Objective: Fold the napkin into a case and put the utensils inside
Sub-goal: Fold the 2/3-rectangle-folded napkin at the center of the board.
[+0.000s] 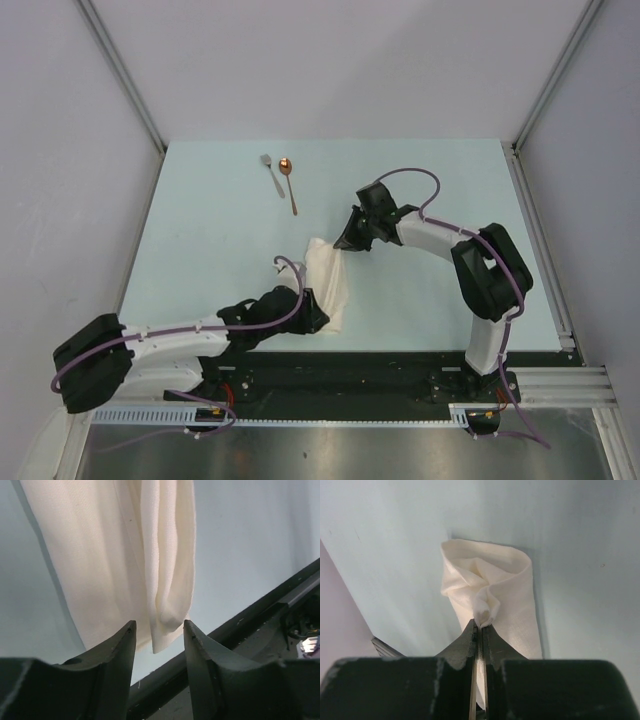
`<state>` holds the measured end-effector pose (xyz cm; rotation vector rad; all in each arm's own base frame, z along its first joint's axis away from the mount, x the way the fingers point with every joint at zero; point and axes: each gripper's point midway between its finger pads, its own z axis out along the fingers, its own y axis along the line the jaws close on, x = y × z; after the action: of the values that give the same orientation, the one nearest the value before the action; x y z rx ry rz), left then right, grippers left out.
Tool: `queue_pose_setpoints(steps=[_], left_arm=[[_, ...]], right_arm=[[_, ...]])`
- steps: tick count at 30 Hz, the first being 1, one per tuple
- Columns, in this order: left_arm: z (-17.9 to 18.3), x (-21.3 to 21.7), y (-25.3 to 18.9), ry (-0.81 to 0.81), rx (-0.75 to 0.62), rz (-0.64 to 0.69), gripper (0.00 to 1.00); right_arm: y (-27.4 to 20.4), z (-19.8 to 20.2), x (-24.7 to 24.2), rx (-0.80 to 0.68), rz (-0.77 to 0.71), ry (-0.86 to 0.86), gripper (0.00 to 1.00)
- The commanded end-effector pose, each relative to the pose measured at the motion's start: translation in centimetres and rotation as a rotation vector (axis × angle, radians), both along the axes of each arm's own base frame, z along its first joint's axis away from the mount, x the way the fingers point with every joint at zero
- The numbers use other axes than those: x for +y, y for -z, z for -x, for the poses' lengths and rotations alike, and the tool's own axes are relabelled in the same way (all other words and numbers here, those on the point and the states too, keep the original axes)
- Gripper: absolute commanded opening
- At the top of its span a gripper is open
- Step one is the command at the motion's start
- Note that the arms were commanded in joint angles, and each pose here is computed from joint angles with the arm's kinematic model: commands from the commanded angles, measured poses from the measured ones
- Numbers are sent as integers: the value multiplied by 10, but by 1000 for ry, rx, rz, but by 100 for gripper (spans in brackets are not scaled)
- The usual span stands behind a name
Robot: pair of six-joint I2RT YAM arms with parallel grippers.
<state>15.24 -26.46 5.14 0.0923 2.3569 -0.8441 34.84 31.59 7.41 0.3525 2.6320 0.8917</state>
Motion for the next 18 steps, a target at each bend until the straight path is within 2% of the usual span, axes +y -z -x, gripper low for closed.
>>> queue_pose_setpoints(steps=[1, 6, 8, 9, 10, 12, 14, 15, 18], left_arm=[[-5, -3, -31, 33, -79, 67, 51], [-30, 7, -89, -58, -197, 110, 55], [-51, 20, -88, -149, -184, 71, 51], [-62, 20, -95, -173, -183, 70, 41], [-79, 30, -93, -233, -172, 54, 36], [-99, 23, -79, -241, -125, 41, 27], [-127, 19, -82, -271, -131, 57, 21], [-134, 14, -63, -263, -100, 18, 16], [-158, 2, -62, -250, -122, 5, 13]], right_arm=[[-28, -12, 14, -61, -77, 63, 0], [-27, -11, 10, -52, -65, 71, 0], [-27, -11, 9, -52, -62, 79, 0], [-28, -12, 9, -52, -64, 81, 0], [-28, -11, 9, -52, -61, 84, 0], [-27, -10, 9, -47, -61, 86, 0], [-27, -10, 7, -45, -57, 96, 0], [-27, -10, 7, -45, -57, 96, 0], [-28, -10, 5, -51, -49, 95, 0]])
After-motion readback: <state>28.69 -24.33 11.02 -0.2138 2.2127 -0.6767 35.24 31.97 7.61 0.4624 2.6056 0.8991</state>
